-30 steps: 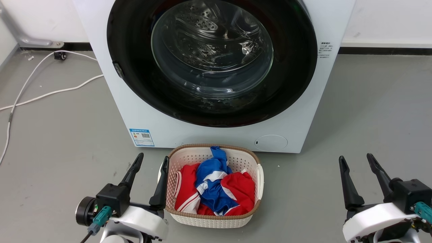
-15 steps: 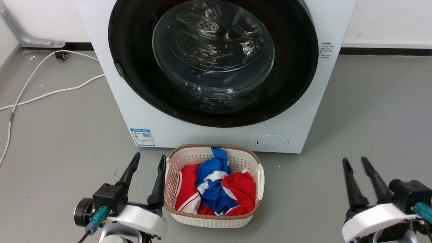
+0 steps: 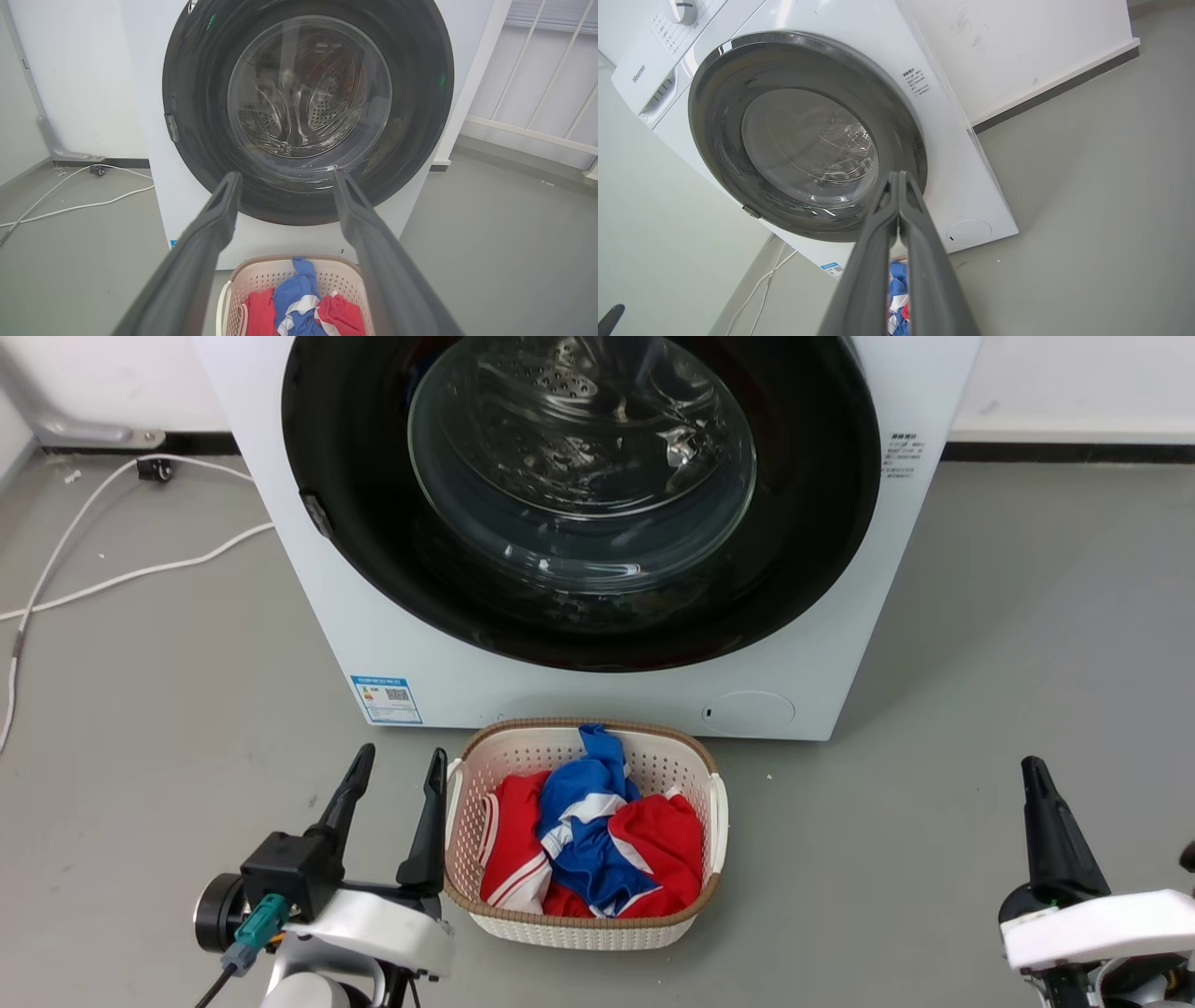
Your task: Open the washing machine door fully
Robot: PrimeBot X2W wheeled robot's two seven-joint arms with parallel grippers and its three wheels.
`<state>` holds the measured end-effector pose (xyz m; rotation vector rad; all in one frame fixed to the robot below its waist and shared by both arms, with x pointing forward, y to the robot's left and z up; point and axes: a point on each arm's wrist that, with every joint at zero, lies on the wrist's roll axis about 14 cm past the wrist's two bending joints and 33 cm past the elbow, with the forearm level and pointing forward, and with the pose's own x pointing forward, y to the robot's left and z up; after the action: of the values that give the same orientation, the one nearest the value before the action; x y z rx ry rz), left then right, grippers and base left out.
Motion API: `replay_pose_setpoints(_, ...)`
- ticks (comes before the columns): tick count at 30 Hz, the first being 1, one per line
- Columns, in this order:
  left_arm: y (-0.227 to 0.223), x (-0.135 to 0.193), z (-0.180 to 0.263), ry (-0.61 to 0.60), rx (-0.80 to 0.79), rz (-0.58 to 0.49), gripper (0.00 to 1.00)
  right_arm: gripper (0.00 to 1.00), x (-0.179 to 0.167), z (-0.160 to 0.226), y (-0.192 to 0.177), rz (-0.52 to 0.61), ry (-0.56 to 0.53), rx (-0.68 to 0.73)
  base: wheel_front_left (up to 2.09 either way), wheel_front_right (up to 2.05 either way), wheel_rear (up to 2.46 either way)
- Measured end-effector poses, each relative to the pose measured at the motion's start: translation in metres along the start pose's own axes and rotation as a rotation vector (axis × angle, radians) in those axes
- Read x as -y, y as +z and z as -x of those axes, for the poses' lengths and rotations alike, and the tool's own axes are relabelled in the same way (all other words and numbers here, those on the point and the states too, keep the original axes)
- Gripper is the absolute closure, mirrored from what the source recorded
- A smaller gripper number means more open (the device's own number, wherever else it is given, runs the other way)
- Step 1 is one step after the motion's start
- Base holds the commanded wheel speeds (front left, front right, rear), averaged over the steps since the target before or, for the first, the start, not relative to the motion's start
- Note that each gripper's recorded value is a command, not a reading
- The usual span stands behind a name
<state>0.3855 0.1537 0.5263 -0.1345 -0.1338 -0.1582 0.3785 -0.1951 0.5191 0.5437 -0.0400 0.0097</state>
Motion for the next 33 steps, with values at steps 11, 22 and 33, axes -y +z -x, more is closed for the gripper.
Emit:
replay_pose_setpoints(11,-0.003,-0.005,-0.022,0.01,0.007,0.011,0.0,1.0,0.033,-0.028,0.003,-0.766,-0.104,0.082,0.0,0.0,0.0)
replay_pose_setpoints(22,-0.019,-0.005,-0.054,0.001,-0.003,0.028,0.0,1.0,0.065,-0.104,0.017,-0.943,-0.1,0.052,0.0,0.0,0.0)
replay_pose_setpoints(33,-0.043,-0.01,-0.084,-0.006,-0.025,0.041,0.0,1.0,0.041,-0.208,-0.003,-0.944,0.004,-0.206,0.0,0.0,0.0)
